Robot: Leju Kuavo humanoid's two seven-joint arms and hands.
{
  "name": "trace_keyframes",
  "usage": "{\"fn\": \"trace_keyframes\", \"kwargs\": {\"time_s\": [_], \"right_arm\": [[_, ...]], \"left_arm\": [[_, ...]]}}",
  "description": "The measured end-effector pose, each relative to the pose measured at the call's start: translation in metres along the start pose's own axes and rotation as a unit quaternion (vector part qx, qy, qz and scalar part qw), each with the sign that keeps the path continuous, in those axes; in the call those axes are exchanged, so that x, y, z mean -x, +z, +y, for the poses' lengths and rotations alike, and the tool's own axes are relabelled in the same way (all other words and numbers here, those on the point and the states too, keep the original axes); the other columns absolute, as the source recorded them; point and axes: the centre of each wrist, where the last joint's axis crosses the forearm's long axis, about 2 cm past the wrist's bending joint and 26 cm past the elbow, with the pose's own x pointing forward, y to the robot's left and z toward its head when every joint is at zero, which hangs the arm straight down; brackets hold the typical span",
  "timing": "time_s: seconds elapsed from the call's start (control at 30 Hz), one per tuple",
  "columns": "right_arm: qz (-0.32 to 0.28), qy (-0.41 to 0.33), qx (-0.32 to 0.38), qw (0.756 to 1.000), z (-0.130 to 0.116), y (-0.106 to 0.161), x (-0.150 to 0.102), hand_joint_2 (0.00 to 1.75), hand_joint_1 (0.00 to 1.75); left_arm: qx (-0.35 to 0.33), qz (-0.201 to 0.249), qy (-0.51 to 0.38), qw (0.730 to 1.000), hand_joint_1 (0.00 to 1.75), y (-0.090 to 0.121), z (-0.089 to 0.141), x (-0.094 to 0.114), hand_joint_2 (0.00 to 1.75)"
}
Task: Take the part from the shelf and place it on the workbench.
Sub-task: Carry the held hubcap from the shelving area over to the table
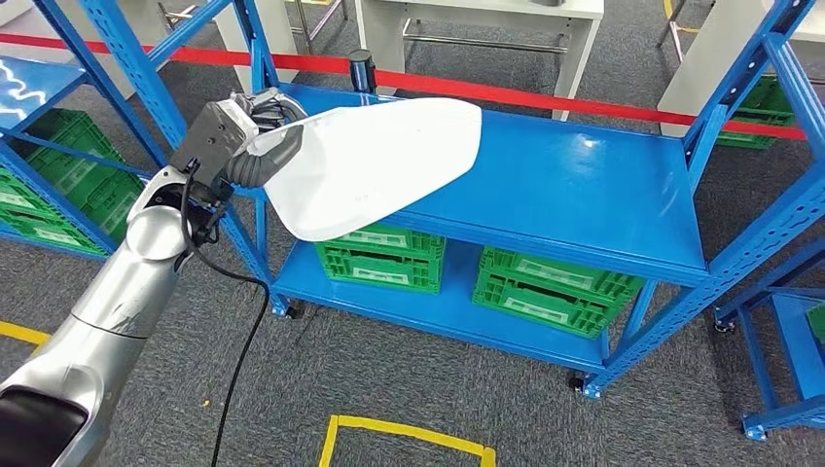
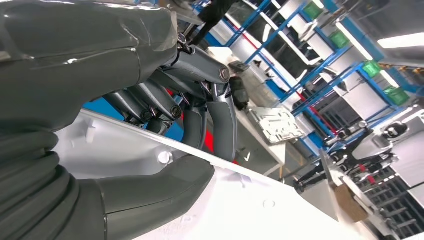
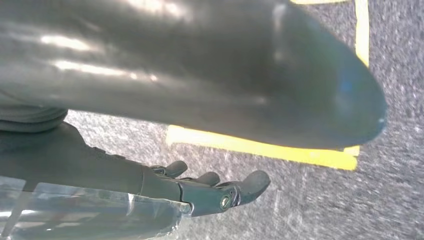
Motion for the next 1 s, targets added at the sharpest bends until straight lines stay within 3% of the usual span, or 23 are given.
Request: {"fn": "trace_keyframes", "kwargs": {"time_s": [0.73,1.0], "right_arm": [[-0.009,0.016,0.018,1.000,-0.017,-0.001,-0.002,0.00,0.00],[-0.002,0.015,0.034,0.999,-0.018,0.000,0.001,0.00,0.00]], "left_arm": [[-0.007,0.026,0.019,0.999,1.75,0.017,-0.014,0.019,1.75],[-0.015,0.007,0.029,0.999,1.75,0.010,-0.017,0.009,1.75]]}}
